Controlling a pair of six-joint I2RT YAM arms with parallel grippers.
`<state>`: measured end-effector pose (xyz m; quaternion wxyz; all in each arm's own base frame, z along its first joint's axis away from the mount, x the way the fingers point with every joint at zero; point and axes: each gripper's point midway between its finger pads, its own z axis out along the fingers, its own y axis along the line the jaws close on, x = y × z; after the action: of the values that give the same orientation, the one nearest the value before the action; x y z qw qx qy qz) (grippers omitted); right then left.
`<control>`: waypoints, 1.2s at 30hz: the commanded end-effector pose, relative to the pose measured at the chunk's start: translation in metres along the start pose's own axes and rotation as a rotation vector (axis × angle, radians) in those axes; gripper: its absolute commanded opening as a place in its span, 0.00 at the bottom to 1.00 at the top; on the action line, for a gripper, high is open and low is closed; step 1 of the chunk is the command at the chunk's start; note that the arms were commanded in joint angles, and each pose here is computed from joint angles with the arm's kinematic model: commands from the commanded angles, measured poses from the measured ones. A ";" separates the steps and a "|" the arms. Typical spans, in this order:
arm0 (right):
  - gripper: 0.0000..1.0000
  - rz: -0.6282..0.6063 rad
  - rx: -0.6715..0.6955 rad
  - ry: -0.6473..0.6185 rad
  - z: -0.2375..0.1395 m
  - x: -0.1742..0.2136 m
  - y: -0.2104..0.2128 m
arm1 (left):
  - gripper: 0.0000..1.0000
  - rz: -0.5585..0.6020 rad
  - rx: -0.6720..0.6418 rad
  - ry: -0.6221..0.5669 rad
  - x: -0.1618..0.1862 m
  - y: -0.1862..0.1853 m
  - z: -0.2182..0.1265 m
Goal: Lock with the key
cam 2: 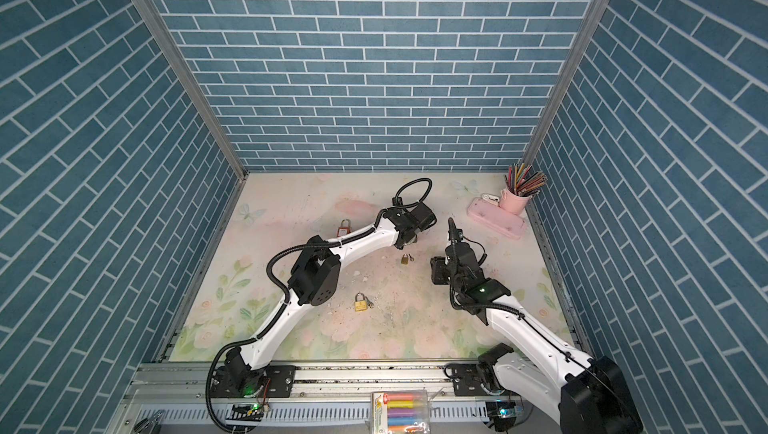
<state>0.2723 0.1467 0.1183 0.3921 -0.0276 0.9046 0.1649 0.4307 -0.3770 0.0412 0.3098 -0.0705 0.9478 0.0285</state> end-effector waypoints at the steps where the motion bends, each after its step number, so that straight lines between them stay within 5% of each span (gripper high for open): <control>1: 0.47 -0.014 -0.010 -0.011 0.001 -0.005 0.004 | 0.61 0.002 -0.022 0.009 0.001 0.005 0.012; 22: 0.47 -0.019 0.005 0.003 0.006 -0.006 0.003 | 0.40 -0.059 -0.037 0.074 0.015 0.018 0.036; 28: 0.47 -0.018 0.011 0.001 0.006 -0.008 0.003 | 0.22 -0.063 -0.018 0.081 0.015 0.017 0.030; 31: 0.47 -0.017 0.019 -0.019 0.003 -0.016 0.003 | 0.01 -0.042 -0.007 0.058 0.006 0.016 0.019; 36: 0.48 -0.002 0.002 -0.133 -0.020 -0.066 0.014 | 0.00 0.031 0.095 -0.126 -0.057 0.006 -0.034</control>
<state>0.2875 0.1501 0.1401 0.4041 -0.0210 0.9000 0.1621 0.4418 -0.3637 0.0311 0.3042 -0.0716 0.9498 0.0176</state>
